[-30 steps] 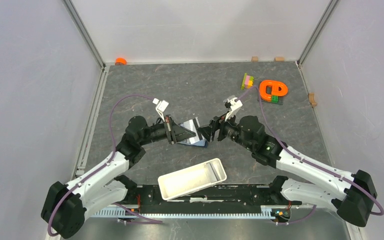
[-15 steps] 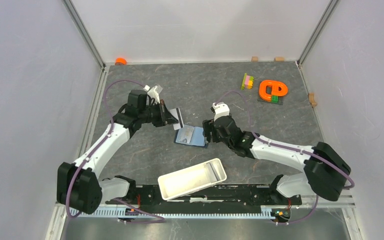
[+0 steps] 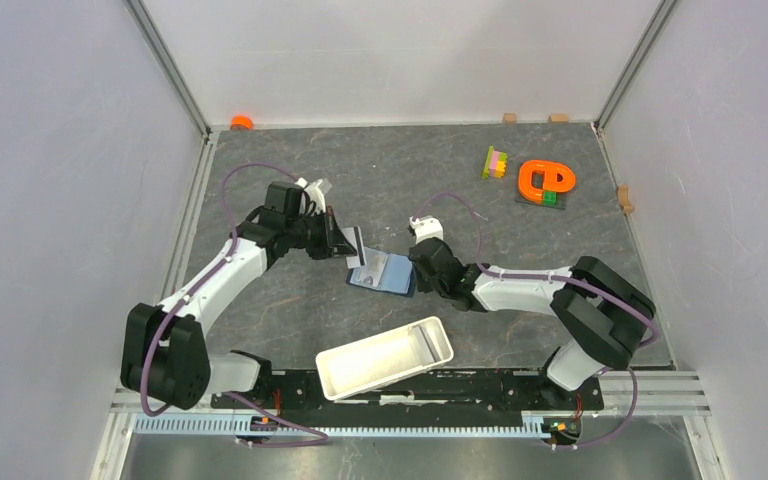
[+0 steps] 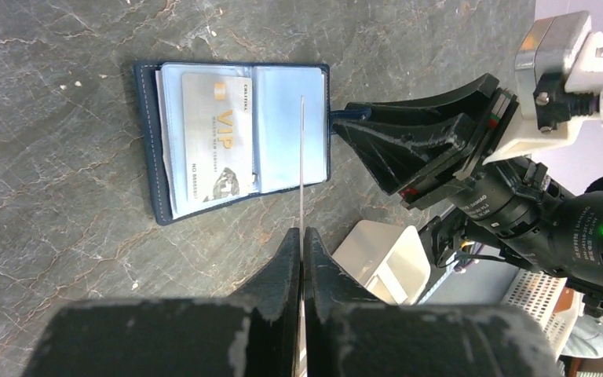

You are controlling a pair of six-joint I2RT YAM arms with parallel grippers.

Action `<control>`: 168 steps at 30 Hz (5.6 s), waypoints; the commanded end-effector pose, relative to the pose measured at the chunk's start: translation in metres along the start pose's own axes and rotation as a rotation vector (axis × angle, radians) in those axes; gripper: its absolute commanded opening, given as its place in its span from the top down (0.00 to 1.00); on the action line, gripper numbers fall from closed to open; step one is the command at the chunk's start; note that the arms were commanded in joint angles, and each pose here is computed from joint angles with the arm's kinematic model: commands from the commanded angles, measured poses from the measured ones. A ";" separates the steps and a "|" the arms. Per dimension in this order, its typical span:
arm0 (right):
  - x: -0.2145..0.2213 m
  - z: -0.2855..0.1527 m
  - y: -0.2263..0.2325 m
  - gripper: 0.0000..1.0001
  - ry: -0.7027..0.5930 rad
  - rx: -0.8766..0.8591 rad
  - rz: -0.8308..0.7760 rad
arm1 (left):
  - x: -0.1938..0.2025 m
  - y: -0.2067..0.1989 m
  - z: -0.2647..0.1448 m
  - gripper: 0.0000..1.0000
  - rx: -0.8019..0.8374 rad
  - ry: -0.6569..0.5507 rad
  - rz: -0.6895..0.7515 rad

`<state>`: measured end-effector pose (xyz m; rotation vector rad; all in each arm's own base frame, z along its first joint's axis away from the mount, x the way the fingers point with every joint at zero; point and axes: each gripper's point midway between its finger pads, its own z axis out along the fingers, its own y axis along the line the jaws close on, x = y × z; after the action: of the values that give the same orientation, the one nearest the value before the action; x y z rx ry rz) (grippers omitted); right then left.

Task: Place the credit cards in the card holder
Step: Insert the credit card into the card holder.

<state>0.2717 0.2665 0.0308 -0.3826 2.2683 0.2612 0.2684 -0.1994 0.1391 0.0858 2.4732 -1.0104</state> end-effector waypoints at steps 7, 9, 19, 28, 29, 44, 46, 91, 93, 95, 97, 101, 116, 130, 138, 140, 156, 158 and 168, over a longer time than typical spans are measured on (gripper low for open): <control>-0.043 0.003 -0.055 1.00 -0.089 0.143 -0.077 | -0.002 -0.034 0.020 0.98 0.063 0.060 0.088; -0.047 0.005 -0.069 1.00 -0.088 0.159 -0.084 | -0.003 -0.040 0.028 0.98 0.095 0.069 0.058; -0.079 -0.018 -0.066 0.43 -0.116 0.027 -0.083 | -0.007 -0.037 0.049 0.98 0.127 0.055 -0.025; -0.074 -0.028 0.016 0.36 -0.066 -0.429 -0.026 | -0.007 -0.022 0.062 0.98 0.087 0.037 -0.072; -0.068 -0.023 0.018 0.36 -0.046 -0.438 -0.020 | -0.006 -0.020 0.063 0.98 0.082 0.037 -0.073; -0.018 0.016 0.021 0.42 0.120 -0.447 -0.016 | -0.013 -0.015 0.057 0.98 0.065 0.011 -0.085; -0.016 0.015 0.024 0.44 0.125 -0.463 -0.013 | -0.013 -0.015 0.057 0.98 0.067 0.013 -0.085; -0.001 0.021 0.028 0.61 0.166 -0.406 0.193 | -0.016 -0.018 0.051 0.98 0.074 -0.006 -0.075; -0.001 0.022 0.031 0.61 0.166 -0.419 0.200 | -0.016 -0.019 0.051 0.98 0.075 -0.006 -0.072; -0.004 0.022 0.036 0.62 0.150 -0.445 0.200 | -0.017 -0.019 0.051 0.98 0.075 -0.008 -0.072; -0.011 0.020 0.043 0.63 0.124 -0.483 0.189 | -0.017 -0.019 0.051 0.98 0.075 -0.006 -0.073; -0.024 0.015 0.058 0.65 0.064 -0.568 0.171 | -0.017 -0.018 0.051 0.98 0.074 -0.006 -0.074; -0.040 -0.009 0.044 0.56 0.010 -0.525 0.046 | -0.023 -0.018 0.043 0.98 0.048 -0.057 -0.040; -0.016 0.003 -0.034 0.23 0.141 -0.187 -0.079 | -0.010 -0.018 0.054 0.98 0.054 -0.001 -0.052; 0.002 0.012 -0.035 0.34 0.193 -0.175 -0.057 | 0.006 -0.035 0.068 0.98 0.083 0.047 -0.058; 0.006 0.014 -0.035 0.41 0.199 -0.174 -0.044 | 0.010 -0.041 0.073 0.98 0.106 0.032 -0.080; 0.034 0.021 -0.049 0.80 0.257 -0.122 0.004 | 0.042 -0.009 0.126 0.98 0.076 0.020 -0.207; 0.035 0.021 -0.050 0.81 0.259 -0.118 0.001 | 0.045 -0.005 0.128 0.98 0.065 0.025 -0.215; 0.036 0.020 -0.052 0.83 0.267 -0.103 0.001 | 0.060 0.003 0.129 0.98 0.070 0.021 -0.316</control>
<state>0.3003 0.2383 0.0175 -0.4858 2.4043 0.4436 0.2643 -0.2893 0.0335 -0.2012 2.5463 -1.1997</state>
